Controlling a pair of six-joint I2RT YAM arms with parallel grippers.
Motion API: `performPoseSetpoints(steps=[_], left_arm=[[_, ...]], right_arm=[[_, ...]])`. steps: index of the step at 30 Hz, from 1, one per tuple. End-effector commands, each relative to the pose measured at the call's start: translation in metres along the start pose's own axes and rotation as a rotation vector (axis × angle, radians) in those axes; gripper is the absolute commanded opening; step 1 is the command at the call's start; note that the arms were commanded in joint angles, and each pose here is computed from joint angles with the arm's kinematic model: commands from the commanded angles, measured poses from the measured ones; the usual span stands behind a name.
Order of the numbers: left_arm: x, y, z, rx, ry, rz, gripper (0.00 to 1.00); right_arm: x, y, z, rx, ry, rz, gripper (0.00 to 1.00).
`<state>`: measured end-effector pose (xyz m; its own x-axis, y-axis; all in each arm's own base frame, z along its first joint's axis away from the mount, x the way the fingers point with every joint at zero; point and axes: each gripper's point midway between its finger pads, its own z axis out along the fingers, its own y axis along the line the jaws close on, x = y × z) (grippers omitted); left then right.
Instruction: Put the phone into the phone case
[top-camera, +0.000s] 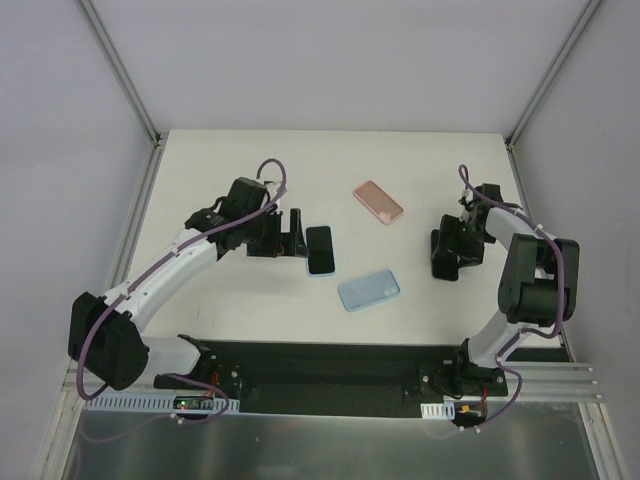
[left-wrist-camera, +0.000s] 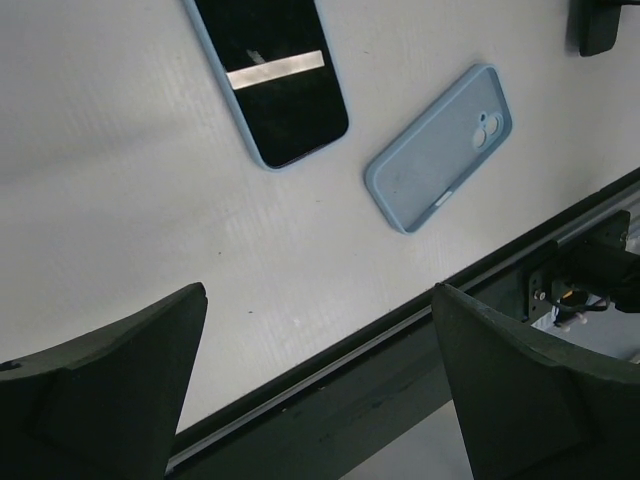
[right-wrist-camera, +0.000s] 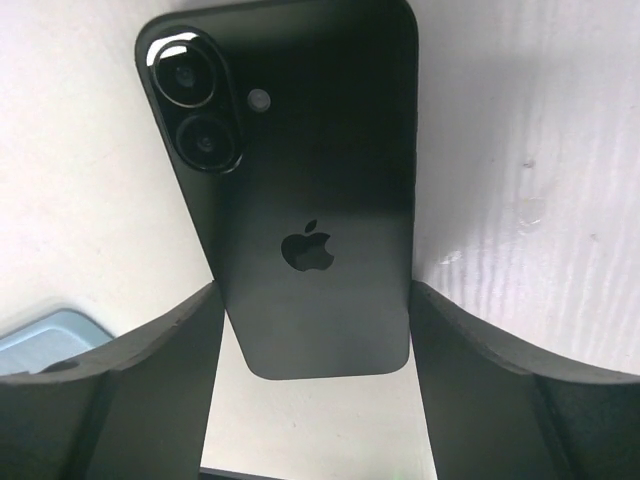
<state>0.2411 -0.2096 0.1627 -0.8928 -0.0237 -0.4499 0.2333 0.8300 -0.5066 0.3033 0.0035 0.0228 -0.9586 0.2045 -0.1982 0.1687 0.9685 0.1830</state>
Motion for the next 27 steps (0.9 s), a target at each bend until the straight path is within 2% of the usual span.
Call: performPoseSetpoints(steps=[1, 5, 11, 15, 27], left_arm=[[-0.017, -0.038, 0.017, 0.049, -0.011, -0.027, 0.93], [-0.025, -0.059, 0.045, 0.073, 0.033, -0.039, 0.90], [-0.046, -0.101, 0.074, 0.151, 0.036, -0.006, 0.86], [-0.062, -0.127, 0.097, 0.215, 0.036, 0.004, 0.82], [-0.086, -0.154, 0.159, 0.330, 0.049, -0.035, 0.79]], right_arm=[[0.005, 0.042, -0.006, -0.211, -0.028, 0.051, 0.53], [0.015, 0.056, 0.001, -0.304, -0.030, 0.061, 0.52], [0.019, 0.078, -0.002, -0.425, -0.050, 0.073, 0.50], [0.019, 0.085, -0.005, -0.449, -0.066, 0.059, 0.50], [0.024, 0.104, -0.015, -0.508, -0.084, 0.003, 0.49]])
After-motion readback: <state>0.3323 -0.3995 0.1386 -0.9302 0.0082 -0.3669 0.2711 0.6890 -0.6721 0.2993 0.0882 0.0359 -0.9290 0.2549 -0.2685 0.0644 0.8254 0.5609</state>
